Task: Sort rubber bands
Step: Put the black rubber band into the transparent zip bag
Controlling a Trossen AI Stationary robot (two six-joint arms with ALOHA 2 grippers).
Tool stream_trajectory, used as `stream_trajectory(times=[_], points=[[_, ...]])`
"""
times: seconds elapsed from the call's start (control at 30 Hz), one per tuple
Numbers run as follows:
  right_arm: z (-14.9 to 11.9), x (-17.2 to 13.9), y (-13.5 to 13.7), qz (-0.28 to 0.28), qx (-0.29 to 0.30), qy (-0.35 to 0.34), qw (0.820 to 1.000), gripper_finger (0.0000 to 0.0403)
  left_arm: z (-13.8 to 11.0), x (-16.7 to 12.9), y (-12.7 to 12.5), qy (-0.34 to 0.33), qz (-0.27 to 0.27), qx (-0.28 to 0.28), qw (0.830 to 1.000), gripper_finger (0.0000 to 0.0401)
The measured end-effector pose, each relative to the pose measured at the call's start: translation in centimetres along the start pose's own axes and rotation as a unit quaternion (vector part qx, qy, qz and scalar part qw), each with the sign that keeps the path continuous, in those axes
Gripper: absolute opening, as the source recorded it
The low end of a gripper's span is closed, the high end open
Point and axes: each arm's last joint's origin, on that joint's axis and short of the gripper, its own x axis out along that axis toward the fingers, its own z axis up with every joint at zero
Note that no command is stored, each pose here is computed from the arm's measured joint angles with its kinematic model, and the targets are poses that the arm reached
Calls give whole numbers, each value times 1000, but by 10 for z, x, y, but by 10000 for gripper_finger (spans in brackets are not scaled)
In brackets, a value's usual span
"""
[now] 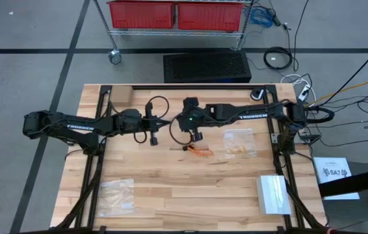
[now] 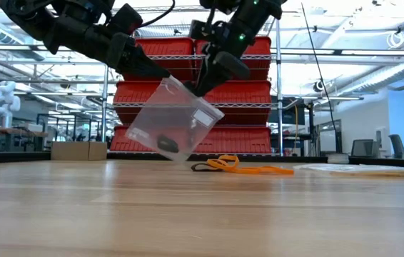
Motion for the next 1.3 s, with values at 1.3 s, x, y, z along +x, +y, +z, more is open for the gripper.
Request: stream_trajectory(times=[1.3], points=[[-3, 5, -2, 92, 110, -29, 989, 144, 1, 0, 0, -4, 3, 0, 1000, 0]])
